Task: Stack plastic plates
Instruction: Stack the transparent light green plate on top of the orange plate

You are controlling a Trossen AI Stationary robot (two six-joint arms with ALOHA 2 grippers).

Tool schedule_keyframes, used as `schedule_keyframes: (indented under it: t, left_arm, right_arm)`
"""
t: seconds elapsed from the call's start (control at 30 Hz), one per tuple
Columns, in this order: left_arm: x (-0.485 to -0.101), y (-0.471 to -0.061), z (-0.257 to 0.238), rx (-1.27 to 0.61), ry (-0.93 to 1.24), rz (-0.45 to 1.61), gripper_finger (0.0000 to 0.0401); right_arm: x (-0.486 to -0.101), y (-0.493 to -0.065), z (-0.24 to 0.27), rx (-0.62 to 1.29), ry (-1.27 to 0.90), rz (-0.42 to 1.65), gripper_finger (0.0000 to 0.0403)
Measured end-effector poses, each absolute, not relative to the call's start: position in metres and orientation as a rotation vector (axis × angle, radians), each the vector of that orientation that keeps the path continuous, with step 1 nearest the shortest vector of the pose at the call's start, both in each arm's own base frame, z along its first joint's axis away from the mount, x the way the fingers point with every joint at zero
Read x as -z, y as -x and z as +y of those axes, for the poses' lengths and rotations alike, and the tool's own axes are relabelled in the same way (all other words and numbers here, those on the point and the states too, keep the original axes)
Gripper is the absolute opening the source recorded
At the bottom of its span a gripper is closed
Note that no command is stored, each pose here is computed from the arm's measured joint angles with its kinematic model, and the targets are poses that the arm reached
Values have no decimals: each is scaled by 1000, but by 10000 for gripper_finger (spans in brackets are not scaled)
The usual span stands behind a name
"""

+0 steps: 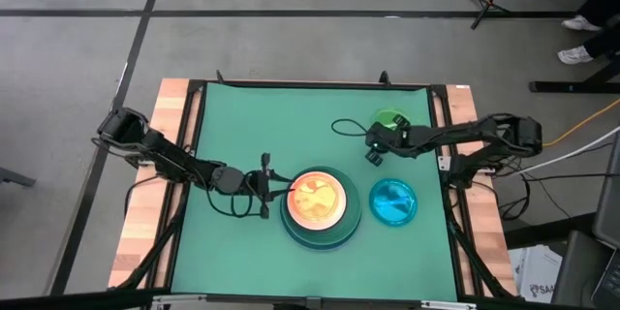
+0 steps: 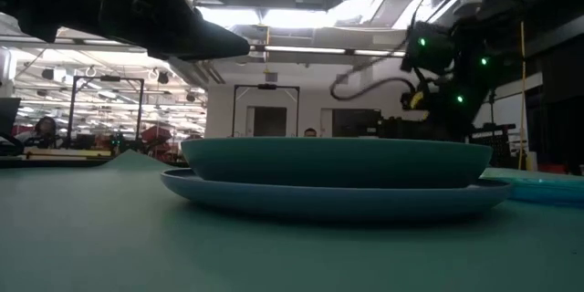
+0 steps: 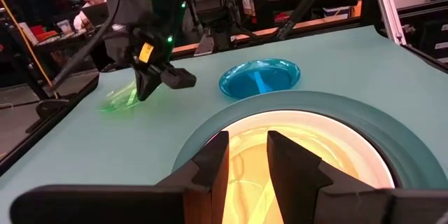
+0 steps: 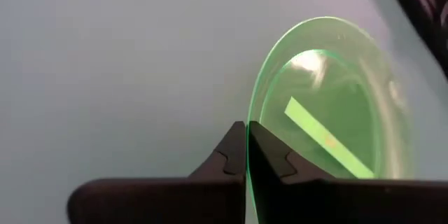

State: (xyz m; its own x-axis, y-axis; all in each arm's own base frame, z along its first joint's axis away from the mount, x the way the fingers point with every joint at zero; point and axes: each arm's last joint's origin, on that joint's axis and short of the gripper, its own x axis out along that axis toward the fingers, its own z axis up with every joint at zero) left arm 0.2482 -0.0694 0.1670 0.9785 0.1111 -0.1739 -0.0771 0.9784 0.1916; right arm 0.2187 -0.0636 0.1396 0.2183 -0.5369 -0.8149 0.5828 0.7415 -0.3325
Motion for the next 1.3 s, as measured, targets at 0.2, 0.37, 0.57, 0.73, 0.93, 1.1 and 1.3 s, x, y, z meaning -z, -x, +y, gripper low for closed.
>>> schedule_keyframes:
  t: [0.2,0.37,0.57,0.73,0.93,1.1,1.3]
  left_arm:
    - [-167,-248,-69,-95,-186,185,92]
    - [-167,-248,-69,-95,-186,185,92]
    - [-167,-248,-69,-95,-186,185,92]
    - [-167,-248,-69,-95,-186,185,92]
    - [-167,-248,-69,-95,-186,185,92]
    - [-167,-248,-69,-95,-186,185,92]
    - [-167,-248,-70,-95,-186,185,92]
  right_arm:
    - [-165,-243,-39,660,26,1052,1]
    - [-185,-259,-17,572,87,983,1]
    - [-202,-270,14,435,184,929,1]
    - [-210,-274,39,306,286,864,1]
    - [-215,-278,63,129,360,774,1]
    - [-219,-280,73,38,350,720,1]
    - [-222,-283,77,-66,310,676,1]
